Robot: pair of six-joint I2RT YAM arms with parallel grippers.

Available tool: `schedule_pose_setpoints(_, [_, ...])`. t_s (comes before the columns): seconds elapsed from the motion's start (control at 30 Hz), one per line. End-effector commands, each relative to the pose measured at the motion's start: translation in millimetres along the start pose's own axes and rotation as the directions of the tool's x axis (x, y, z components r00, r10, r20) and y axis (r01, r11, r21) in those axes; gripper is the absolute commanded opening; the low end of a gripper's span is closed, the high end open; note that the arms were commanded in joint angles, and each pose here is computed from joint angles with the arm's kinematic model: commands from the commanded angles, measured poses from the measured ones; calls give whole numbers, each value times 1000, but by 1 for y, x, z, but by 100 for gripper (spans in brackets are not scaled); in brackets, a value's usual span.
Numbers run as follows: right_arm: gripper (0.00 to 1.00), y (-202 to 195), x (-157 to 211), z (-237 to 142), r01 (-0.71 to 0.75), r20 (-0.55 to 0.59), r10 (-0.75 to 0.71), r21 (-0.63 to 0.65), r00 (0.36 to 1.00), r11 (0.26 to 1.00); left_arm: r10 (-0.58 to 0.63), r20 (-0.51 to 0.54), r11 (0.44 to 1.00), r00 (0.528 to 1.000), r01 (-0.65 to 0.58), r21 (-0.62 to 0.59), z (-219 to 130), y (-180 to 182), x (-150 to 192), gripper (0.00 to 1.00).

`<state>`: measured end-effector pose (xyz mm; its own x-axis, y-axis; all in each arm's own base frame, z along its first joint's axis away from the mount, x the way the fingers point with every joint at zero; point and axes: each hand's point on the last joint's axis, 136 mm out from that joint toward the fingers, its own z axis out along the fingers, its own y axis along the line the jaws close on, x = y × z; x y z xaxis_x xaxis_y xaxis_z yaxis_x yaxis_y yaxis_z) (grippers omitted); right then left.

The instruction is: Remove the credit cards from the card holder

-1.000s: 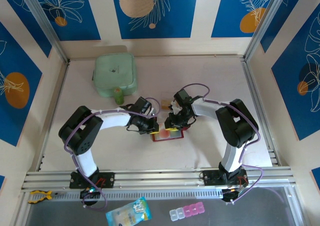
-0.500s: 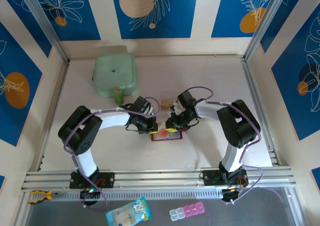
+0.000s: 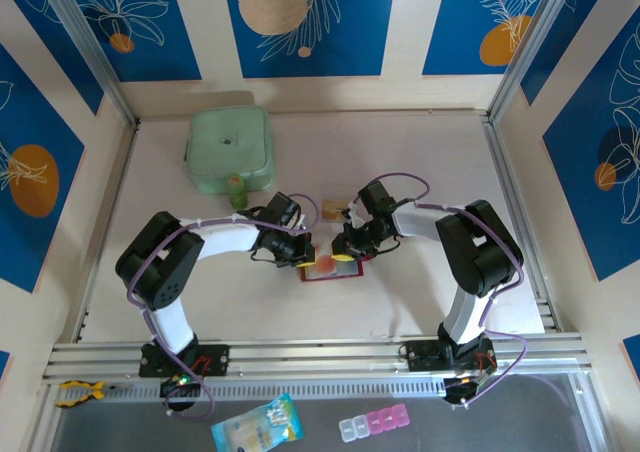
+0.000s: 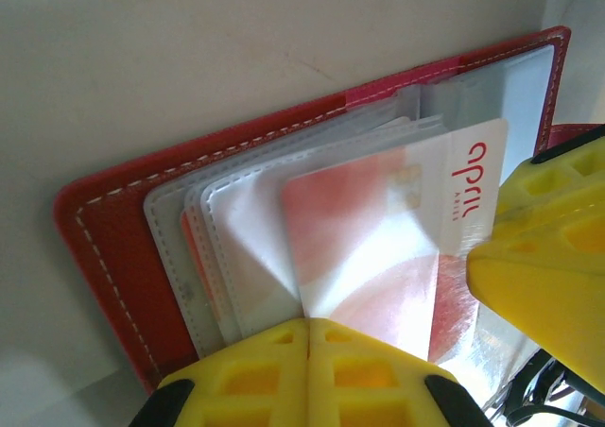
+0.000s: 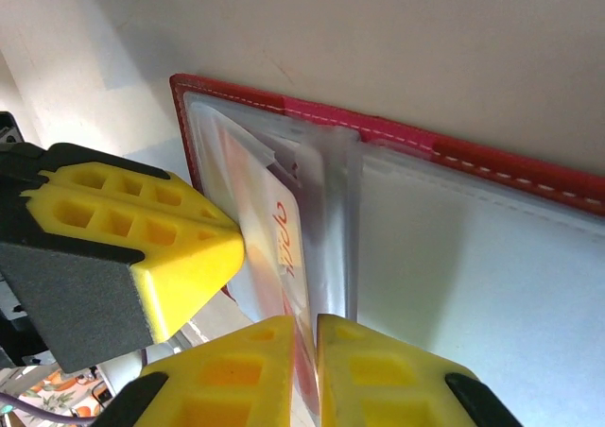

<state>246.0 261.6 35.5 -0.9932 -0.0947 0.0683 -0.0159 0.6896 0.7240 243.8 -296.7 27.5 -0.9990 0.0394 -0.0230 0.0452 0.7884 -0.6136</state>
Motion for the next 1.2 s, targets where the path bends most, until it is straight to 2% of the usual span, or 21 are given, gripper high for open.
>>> schedule_pose_setpoints(0.0, [13,6,4,-2,9,-9,-9,-44,1000,999,-33,-20,996,999,31,-82,0,23,9,1])
schedule_pose_setpoints(0.13, [8,0,4,-3,16,8,-16,-17,1000,1000,-29,-16,996,999,28,-88,-2,24,9,1])
schedule_pose_setpoints(0.5, [3,-4,7,-29,43,43,-46,65,998,997,8,-11,991,1000,-9,-132,-15,29,9,1])
schedule_pose_setpoints(0.8, [0,8,8,-60,164,61,-177,166,982,972,44,11,995,999,-43,-92,-19,17,1,3])
schedule_pose_setpoints(0.9, [0,11,7,-73,262,50,-280,220,959,939,59,17,996,998,-57,-74,-20,11,-1,4])
schedule_pose_setpoints(1.03, [0,9,-2,-90,393,9,-419,326,908,859,80,38,996,996,-78,-47,-24,2,-5,8])
schedule_pose_setpoints(1.17, [0,15,-11,-107,577,-56,-607,392,793,717,100,70,995,993,-98,-28,-30,-5,-10,12])
